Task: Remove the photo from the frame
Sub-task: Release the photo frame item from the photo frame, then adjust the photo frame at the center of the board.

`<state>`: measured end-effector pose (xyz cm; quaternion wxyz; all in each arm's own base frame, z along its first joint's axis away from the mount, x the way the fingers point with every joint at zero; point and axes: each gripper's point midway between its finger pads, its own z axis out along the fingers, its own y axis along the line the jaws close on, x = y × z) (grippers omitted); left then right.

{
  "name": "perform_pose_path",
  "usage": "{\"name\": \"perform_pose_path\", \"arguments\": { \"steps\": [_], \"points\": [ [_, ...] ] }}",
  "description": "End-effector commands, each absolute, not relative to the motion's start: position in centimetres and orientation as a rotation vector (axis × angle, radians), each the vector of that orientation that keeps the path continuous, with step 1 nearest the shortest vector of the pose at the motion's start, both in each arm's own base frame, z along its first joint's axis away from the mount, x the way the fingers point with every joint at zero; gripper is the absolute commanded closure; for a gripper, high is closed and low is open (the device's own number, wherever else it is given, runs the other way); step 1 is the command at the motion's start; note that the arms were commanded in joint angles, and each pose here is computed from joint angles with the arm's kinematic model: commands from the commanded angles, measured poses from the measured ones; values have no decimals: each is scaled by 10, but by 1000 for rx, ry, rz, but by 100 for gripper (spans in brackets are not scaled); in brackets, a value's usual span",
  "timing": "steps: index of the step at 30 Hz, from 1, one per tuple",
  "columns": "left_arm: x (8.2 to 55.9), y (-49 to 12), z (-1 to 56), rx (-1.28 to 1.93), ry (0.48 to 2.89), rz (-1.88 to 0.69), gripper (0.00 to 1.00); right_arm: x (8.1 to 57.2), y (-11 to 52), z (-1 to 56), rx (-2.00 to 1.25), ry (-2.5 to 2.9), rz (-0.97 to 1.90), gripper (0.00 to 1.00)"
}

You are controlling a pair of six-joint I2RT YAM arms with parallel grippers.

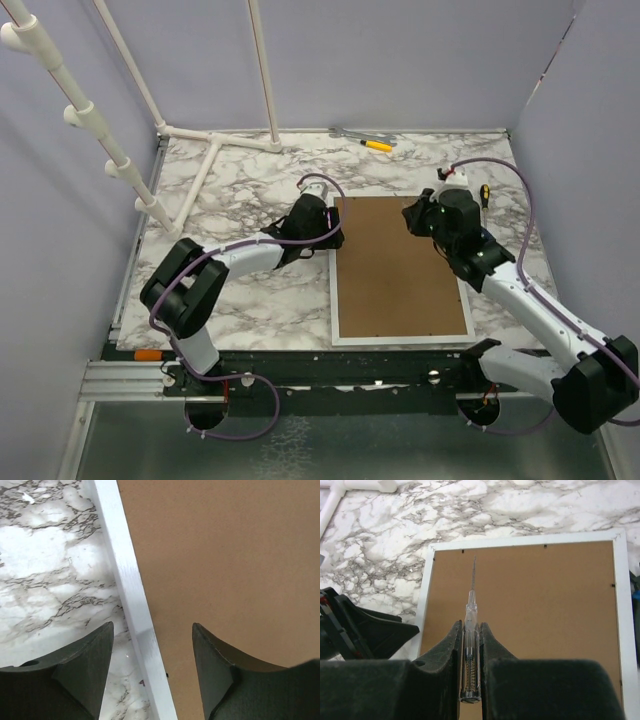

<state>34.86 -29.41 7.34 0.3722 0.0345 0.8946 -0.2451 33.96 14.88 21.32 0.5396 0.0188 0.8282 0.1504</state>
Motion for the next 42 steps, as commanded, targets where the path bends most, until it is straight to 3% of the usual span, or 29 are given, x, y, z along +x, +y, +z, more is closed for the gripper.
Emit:
{"name": "perform_pose_path", "arguments": {
  "steps": [1,16,24,27,36,42],
  "points": [
    [338,-278,65,102,2306,-472,35,326,136,208,116,1919,368,99],
    [344,-288,32,97,2372,-433,49,292,105,173,262,1984,302,99],
    [359,-254,22,-75,2397,-346,76,286,99,167,289,1981,291,99],
    [370,-229,24,-165,2394,-336,81,286,98,164,293,1998,279,99],
    [390,-185,44,-301,2327,-311,81,289,101,151,290,2060,249,99],
    [388,-183,62,-314,2283,-341,73,283,102,137,335,2162,227,99]
  ]
}}
